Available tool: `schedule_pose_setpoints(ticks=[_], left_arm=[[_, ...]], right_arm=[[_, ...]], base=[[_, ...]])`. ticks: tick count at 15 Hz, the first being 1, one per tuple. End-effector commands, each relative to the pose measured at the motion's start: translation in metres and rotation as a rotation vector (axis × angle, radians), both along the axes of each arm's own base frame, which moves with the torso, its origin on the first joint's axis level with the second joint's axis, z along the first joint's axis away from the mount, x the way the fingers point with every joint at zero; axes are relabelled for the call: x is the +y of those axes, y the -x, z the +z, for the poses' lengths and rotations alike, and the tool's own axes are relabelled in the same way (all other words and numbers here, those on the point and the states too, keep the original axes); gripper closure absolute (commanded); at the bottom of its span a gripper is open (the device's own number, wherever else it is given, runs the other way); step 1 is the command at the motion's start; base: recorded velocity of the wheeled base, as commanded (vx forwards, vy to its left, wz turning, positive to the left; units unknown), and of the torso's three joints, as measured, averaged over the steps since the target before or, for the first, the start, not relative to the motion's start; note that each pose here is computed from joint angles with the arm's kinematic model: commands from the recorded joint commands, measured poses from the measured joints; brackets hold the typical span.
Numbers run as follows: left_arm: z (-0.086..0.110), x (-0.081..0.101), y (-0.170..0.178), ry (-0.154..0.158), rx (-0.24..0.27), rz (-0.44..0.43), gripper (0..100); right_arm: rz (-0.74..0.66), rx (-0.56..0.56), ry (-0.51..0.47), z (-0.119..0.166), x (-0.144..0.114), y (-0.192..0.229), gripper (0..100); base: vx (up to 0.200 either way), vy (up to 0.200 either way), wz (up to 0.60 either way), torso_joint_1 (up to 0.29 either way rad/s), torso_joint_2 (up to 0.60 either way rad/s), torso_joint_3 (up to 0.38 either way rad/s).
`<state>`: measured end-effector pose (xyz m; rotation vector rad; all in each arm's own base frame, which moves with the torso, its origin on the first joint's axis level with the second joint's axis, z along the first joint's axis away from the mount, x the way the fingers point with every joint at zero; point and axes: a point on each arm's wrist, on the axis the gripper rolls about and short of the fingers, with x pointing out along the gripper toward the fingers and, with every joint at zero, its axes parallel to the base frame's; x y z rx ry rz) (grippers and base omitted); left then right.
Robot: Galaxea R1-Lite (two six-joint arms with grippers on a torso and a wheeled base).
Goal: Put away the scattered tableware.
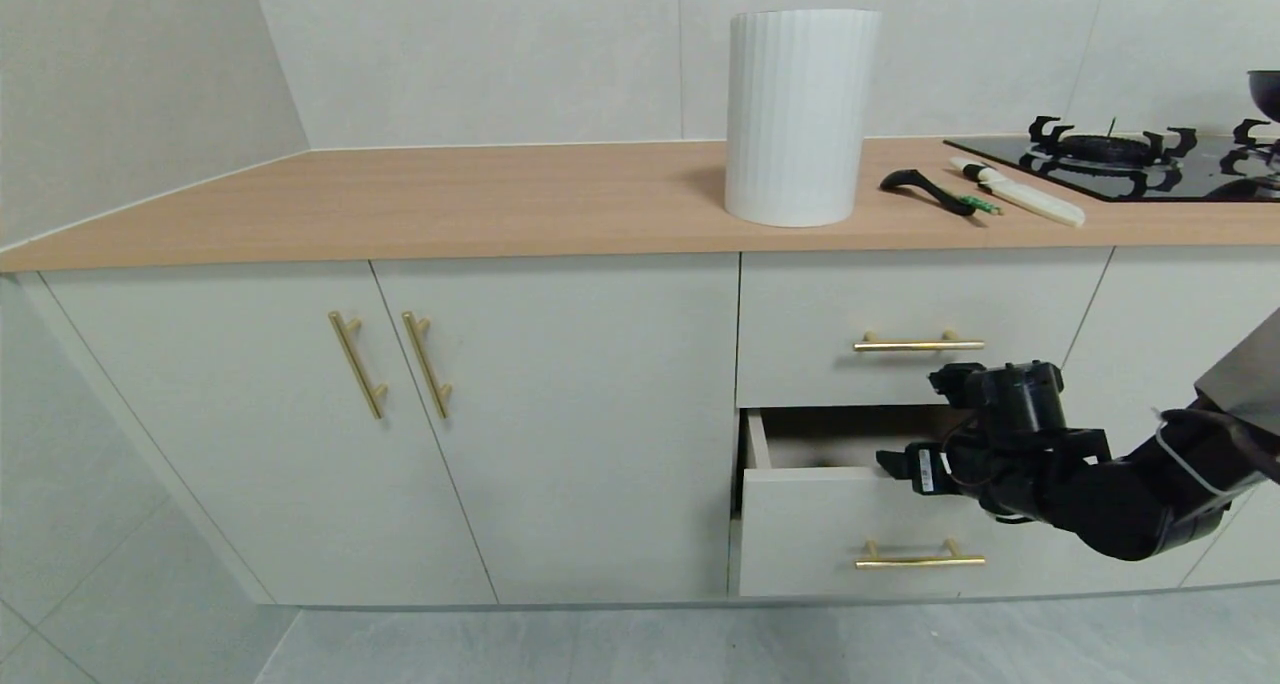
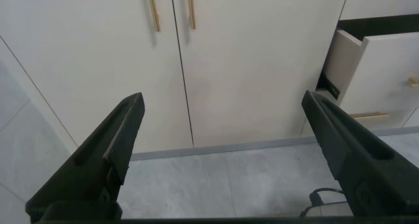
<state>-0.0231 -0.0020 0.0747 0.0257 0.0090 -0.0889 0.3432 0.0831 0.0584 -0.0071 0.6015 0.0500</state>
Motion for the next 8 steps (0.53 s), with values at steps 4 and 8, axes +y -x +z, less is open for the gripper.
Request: schedule_pose_setpoints(ticks=[4, 8], left_arm=[[0.000, 0.000, 0.000, 0.000, 0.001, 0.000, 0], [0.000, 0.000, 0.000, 0.000, 0.001, 0.000, 0]], right_arm=[[0.008, 0.025, 0.004, 0.014, -0.002, 0.008, 0], [0.054, 0.121, 0.004, 0.026, -0.004, 0.023, 0]], base=[[0.000, 0.000, 0.00, 0.000, 0.00, 0.000], [0.000, 0.000, 0.00, 0.000, 0.00, 0.000]])
